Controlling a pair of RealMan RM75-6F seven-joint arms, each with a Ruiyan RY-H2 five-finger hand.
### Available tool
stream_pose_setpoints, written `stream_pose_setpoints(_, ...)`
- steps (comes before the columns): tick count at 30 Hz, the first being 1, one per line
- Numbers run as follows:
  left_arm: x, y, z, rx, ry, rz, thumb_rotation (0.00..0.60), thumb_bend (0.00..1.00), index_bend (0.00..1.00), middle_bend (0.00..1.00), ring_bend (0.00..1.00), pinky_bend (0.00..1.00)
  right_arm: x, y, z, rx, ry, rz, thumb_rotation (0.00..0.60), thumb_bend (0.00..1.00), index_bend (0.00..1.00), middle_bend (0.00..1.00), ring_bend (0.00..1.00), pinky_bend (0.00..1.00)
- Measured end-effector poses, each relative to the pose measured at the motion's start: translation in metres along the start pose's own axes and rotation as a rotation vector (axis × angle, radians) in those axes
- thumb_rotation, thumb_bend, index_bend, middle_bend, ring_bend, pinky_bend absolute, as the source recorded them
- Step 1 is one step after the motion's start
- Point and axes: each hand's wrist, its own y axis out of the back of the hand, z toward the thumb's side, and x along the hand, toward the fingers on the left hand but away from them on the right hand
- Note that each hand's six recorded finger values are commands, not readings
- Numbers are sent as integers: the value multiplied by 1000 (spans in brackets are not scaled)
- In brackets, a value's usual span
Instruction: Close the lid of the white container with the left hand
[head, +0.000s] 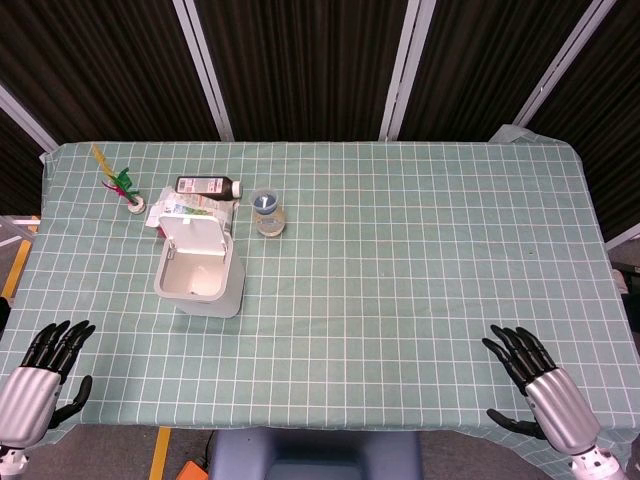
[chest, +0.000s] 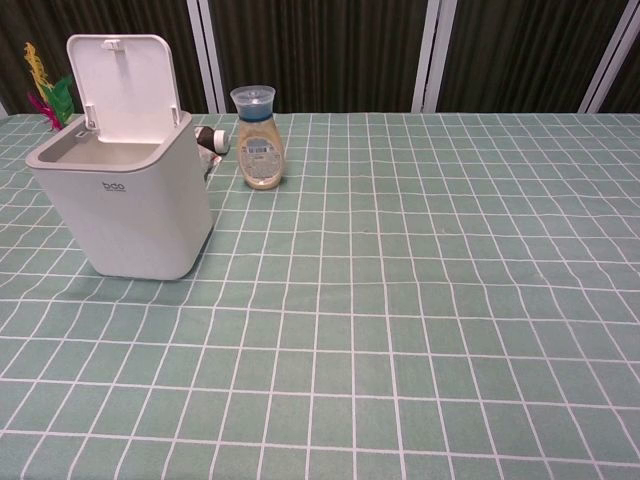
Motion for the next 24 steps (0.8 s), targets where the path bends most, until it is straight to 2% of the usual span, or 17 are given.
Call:
stream_pose_setpoints(3, 1, -1, 1, -3, -3, -2, 600, 516, 61, 59, 6, 82, 0, 2, 0, -8, 1, -7, 600, 210, 0, 0, 0, 0)
stream_pose_setpoints(5, 4, 0, 3, -15, -5, 5, 600, 516, 61, 87, 30, 131, 0, 2, -1, -10, -3, -7, 600, 211, 0, 0, 0, 0)
stream_pose_setpoints(6, 8, 1, 4, -19, -9, 15, 600, 516, 61, 145, 91, 222, -1, 2, -1, -12, -3, -8, 600, 210, 0, 0, 0, 0)
stream_pose_setpoints(7, 12, 4, 6, -22, -14, 29, 600, 517, 62, 228, 175, 353, -1, 2, -1, -12, -4, -8, 600, 210, 0, 0, 0, 0)
stream_pose_setpoints(9, 28, 12, 11, -34, -29, 77, 600, 527, 67, 522, 461, 766, -3, 1, -2, -10, -4, -2, 600, 210, 0, 0, 0, 0)
stream_pose_setpoints(10, 36, 18, 13, -44, -35, 103, 600, 534, 73, 685, 613, 911, -4, 0, -3, -11, -6, -1, 600, 210, 0, 0, 0, 0)
stream_pose_setpoints(11, 50, 25, 17, -64, -40, 139, 600, 541, 83, 806, 727, 973, -5, 0, -4, -11, -10, 0, 600, 211, 0, 0, 0, 0)
stream_pose_setpoints(12, 62, 32, 19, -84, -42, 164, 600, 546, 98, 915, 839, 999, -6, 0, -4, -11, -13, 0, 600, 210, 0, 0, 0, 0)
stream_pose_setpoints(13, 73, 38, 22, -103, -40, 184, 600, 550, 116, 973, 913, 1000, -6, 0, -5, -11, -15, -1, 600, 210, 0, 0, 0, 0)
stream_pose_setpoints(15, 101, 49, 26, -139, -28, 218, 600, 555, 140, 1000, 978, 1000, -7, 0, -5, -6, -15, -3, 600, 211, 0, 0, 0, 0)
stream_pose_setpoints(18, 140, 58, 32, -172, 2, 208, 600, 556, 152, 1000, 999, 1000, -8, 0, -5, 11, -15, -7, 600, 211, 0, 0, 0, 0)
stream_pose_setpoints(24, 208, 50, 57, -193, 41, 74, 600, 557, 175, 1000, 1000, 1000, -11, -1, -8, 19, -29, -9, 600, 210, 0, 0, 0, 0)
